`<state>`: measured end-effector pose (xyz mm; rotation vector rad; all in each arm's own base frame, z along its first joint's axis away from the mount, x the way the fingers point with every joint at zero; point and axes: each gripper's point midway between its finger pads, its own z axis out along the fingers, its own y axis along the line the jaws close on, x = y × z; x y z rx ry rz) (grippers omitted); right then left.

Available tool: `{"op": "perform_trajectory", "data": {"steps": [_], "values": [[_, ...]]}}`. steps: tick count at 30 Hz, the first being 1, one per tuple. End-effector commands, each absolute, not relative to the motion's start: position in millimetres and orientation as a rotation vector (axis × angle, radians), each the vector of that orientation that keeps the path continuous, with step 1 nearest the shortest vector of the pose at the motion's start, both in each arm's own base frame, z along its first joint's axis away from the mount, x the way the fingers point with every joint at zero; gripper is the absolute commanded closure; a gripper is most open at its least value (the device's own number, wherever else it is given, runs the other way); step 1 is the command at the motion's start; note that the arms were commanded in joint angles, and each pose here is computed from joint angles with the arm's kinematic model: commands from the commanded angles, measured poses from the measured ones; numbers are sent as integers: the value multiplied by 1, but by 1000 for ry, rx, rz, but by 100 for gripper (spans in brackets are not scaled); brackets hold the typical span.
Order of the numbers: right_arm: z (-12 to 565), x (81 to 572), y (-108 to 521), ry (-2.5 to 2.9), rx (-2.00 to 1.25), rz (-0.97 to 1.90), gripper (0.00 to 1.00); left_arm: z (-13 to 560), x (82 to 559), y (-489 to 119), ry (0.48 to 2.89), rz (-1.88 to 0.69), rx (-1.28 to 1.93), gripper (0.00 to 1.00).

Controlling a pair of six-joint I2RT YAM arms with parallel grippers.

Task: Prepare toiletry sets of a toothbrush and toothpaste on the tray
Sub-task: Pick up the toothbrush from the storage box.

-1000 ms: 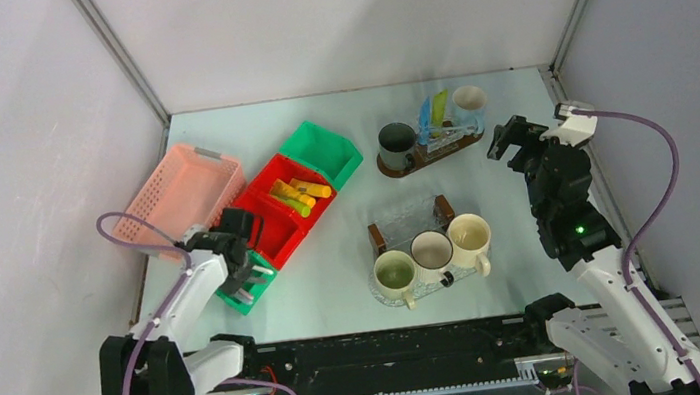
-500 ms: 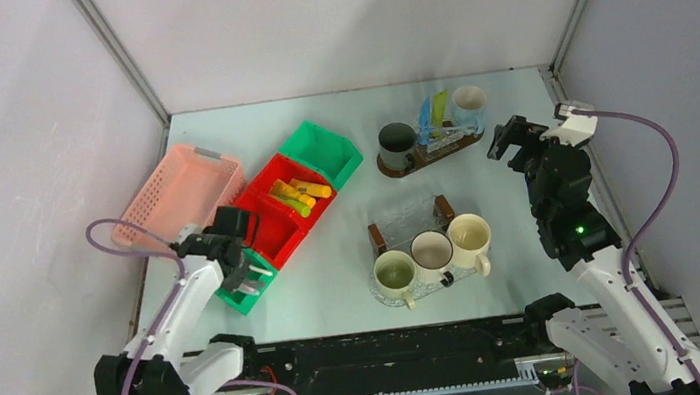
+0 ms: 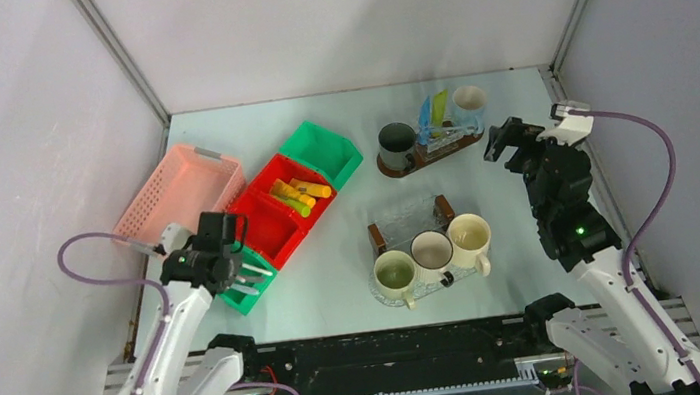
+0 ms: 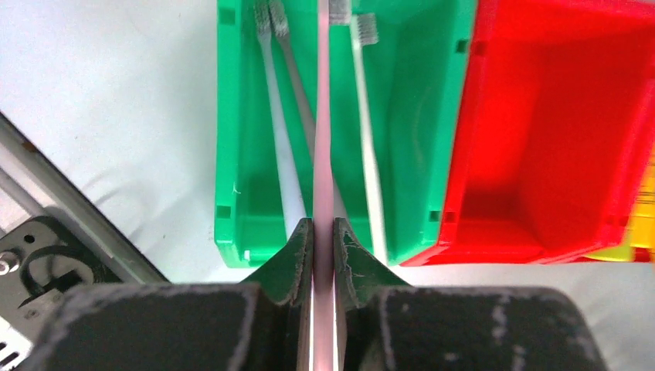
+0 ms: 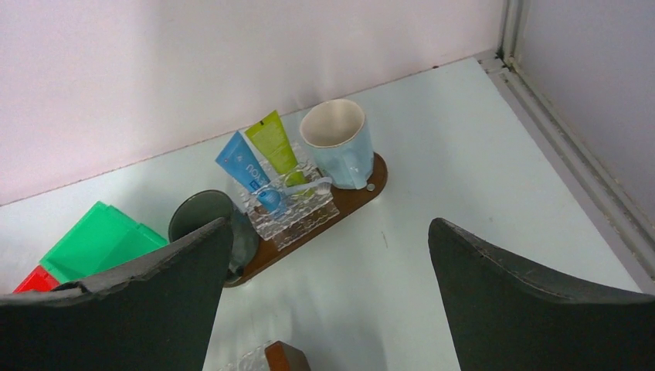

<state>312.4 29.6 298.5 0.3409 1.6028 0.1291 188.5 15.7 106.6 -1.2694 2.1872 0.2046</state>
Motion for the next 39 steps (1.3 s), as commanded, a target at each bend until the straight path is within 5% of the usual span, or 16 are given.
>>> {"op": "perform_trajectory", "data": {"steps": [1,15,26,39], "values": [[319,312,43,1556,268,194,0,154,210,27,1992,122,-1198,100],[333,289,92,1612,-53,359,3,255,262,-5,1650,-222,-675,99],[350,266,112,1670,-163,479,1,331,287,-85,1393,-433,-101,89],[389,256,125,1668,-111,622,1,376,285,-181,1143,-586,344,92]]}}
